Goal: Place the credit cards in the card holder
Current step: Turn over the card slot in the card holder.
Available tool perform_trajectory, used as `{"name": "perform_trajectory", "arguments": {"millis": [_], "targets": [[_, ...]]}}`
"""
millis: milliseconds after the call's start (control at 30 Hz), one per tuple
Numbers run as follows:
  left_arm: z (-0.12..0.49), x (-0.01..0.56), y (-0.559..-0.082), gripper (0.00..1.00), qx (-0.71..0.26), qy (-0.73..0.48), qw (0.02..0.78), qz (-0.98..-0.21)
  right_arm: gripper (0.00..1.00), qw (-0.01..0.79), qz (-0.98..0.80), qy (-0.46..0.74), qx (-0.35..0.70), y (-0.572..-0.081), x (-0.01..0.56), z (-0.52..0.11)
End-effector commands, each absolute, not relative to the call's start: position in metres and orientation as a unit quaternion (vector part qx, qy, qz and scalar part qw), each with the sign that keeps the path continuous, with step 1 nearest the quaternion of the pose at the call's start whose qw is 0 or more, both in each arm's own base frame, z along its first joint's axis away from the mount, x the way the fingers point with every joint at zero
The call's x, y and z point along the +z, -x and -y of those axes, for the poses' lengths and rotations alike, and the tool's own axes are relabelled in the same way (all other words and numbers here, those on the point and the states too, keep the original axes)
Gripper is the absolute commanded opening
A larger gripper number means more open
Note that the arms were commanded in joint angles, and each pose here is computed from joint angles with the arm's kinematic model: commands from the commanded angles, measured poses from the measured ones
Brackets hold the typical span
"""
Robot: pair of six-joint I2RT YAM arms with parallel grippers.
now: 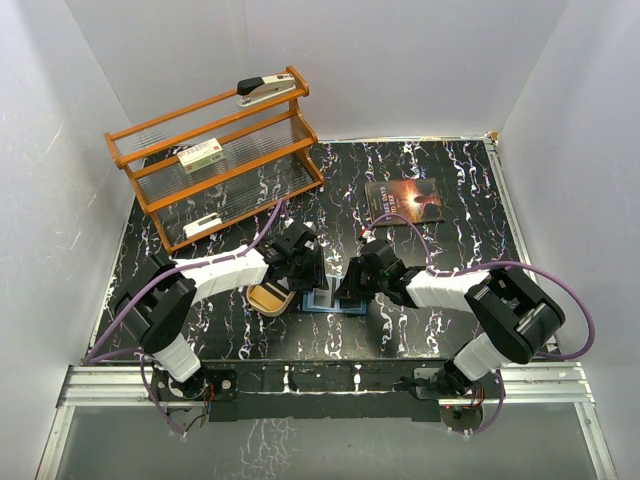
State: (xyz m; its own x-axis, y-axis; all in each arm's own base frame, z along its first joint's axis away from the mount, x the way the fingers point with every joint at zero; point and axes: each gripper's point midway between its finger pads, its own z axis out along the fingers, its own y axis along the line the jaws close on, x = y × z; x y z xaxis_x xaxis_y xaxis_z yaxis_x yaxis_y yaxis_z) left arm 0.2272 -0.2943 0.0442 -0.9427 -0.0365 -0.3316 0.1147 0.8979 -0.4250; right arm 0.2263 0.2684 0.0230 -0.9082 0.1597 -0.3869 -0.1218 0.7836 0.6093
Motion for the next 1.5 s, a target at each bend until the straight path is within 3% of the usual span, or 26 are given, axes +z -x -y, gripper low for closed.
{"name": "perform_trajectory", "arguments": {"millis": [0, 200, 500, 900, 1367, 1467], "targets": [[0.299, 0.051, -0.232, 0.46, -0.230, -0.026, 0.175, -0.957, 0.00, 0.208, -0.930, -0.013, 0.302, -0.221, 0.005, -0.259], [0.287, 0.053, -0.236, 0.49, -0.195, -0.018, 0.185, -0.963, 0.00, 0.206, -0.932, -0.013, 0.299, -0.221, 0.000, -0.257], [0.294, 0.053, -0.232, 0.50, -0.221, -0.020, 0.181, -0.958, 0.00, 0.204, -0.934, -0.013, 0.294, -0.219, -0.006, -0.255], [0.315, 0.070, -0.227, 0.37, -0.281, -0.025, 0.167, -0.945, 0.00, 0.212, -0.930, -0.012, 0.300, -0.222, 0.003, -0.257], [0.353, 0.098, -0.215, 0.40, -0.398, -0.031, 0.133, -0.907, 0.24, 0.294, -0.922, -0.013, 0.250, -0.244, 0.046, -0.235], [0.360, 0.098, -0.213, 0.41, -0.415, -0.035, 0.122, -0.901, 0.26, 0.323, -0.919, -0.022, 0.225, -0.247, 0.059, -0.219]]}}
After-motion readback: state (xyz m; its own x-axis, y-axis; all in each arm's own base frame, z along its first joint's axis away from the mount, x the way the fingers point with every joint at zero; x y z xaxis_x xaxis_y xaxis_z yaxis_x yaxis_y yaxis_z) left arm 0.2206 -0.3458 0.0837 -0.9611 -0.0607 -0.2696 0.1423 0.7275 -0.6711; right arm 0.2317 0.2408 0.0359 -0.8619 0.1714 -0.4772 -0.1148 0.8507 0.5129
